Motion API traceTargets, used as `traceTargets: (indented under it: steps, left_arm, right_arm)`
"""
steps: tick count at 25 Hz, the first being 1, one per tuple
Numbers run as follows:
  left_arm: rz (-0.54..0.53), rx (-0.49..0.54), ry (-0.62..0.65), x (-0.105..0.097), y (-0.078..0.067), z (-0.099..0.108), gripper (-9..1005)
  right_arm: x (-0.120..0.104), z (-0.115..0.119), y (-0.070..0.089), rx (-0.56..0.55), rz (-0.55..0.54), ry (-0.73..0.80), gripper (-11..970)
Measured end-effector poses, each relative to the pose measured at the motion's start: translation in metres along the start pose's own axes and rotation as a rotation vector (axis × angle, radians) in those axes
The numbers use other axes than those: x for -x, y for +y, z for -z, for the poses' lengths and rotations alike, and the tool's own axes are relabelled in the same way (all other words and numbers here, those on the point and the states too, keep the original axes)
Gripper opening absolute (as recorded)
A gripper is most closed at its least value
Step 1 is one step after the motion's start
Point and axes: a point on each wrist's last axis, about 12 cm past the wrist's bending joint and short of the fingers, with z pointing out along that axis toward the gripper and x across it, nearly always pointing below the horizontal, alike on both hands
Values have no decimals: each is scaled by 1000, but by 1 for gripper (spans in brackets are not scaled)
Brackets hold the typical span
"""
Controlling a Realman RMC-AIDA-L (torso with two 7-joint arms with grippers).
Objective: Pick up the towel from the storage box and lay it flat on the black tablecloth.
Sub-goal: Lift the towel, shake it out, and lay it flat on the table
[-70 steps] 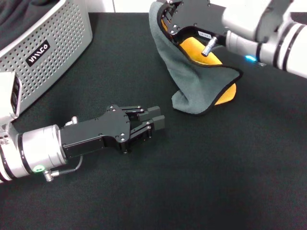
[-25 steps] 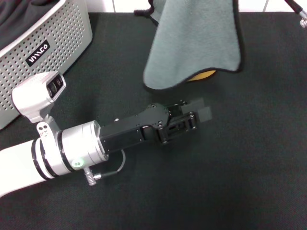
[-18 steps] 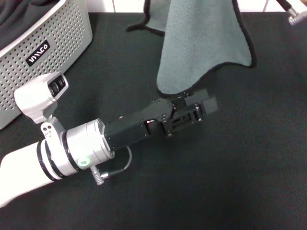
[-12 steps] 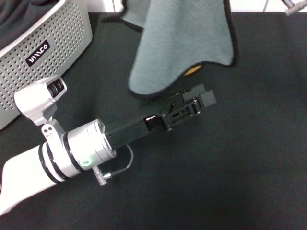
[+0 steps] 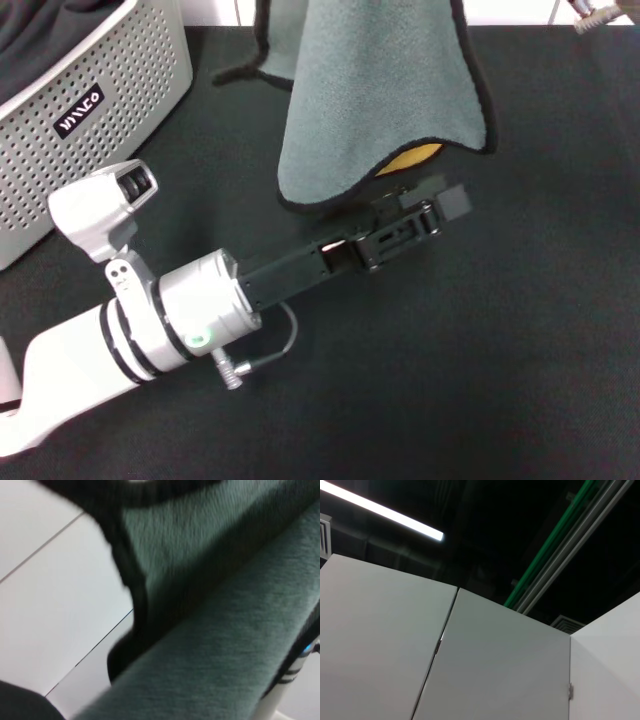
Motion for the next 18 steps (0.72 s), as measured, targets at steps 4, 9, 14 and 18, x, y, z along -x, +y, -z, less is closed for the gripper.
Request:
traceTargets:
  steps: [4,9,14,18]
  left_arm:
    - [10,-12,-9,-1,-2,-10,515]
    - [12,-19,-36,-3,-5,-17,515]
    - [12,-26,-69,-2,-7,-21,515]
    - [7,-44,-90,1,-9,-25,515]
  right_arm:
    - [-2,-2,3,-2,13,-13,66]
    - [-3,-4,5,-6,31,-24,67]
    - [-5,-4,8,-8,62,-25,69]
    - [-7,-4,10,-9,70,-21,70]
